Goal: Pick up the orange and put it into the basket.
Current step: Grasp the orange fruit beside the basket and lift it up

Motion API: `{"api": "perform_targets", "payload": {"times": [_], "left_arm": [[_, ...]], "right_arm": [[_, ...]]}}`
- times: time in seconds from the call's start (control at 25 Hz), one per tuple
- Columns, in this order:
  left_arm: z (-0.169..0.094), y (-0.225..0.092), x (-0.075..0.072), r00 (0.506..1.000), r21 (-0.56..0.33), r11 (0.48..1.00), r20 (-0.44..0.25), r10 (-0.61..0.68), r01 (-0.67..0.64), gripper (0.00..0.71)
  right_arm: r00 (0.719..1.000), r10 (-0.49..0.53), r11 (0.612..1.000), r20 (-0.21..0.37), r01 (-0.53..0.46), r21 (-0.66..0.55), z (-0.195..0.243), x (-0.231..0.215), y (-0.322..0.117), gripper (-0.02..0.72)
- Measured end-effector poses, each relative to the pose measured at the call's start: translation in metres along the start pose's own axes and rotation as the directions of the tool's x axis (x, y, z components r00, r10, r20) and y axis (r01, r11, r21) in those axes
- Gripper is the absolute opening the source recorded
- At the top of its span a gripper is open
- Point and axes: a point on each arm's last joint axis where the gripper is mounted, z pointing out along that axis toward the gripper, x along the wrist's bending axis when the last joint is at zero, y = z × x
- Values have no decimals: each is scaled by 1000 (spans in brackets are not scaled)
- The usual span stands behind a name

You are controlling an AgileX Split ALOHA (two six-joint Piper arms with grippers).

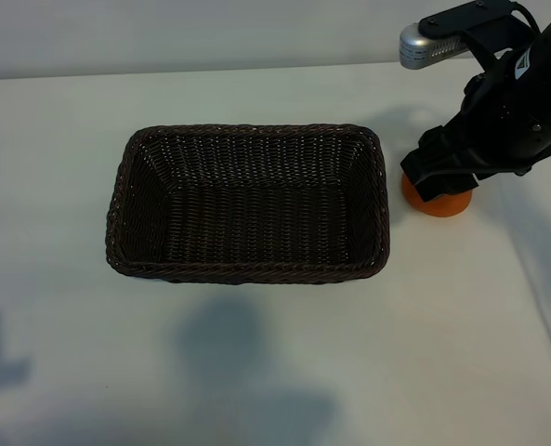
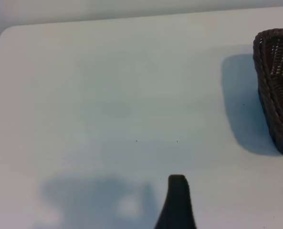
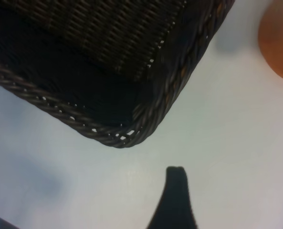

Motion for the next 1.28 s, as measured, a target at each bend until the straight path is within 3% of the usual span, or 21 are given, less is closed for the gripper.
{"api": "perform_targets", "payload": {"times": [0.24,0.48,0.6,0.8,1.0,1.28], "left_arm": [[-2,-1,-1,999,-16,1000,31,17,-17,594],[-29,-16,-5,1000,-180,983,21,24,-20,594],[-35,-20,-5,999,-218,975,5,33,-31,594],[-30,-26,-5,1000,-177,984,14,18,-15,594],[-15,-38,-6,994,-82,991,32,-103,105,594],[-11,-42,0,990,-66,988,-26,-142,140,594]], "right_arm": [[1000,-1,1000,0,1,0,0,0,0,570],[1000,-8,1000,0,8,-1,0,0,0,570],[1000,-9,1000,0,9,-1,0,0,0,570],[1000,-11,1000,0,11,-1,0,0,0,570],[1000,-11,1000,0,11,-1,0,0,0,570],[1000,-4,1000,0,4,-1,0,0,0,570]]}}
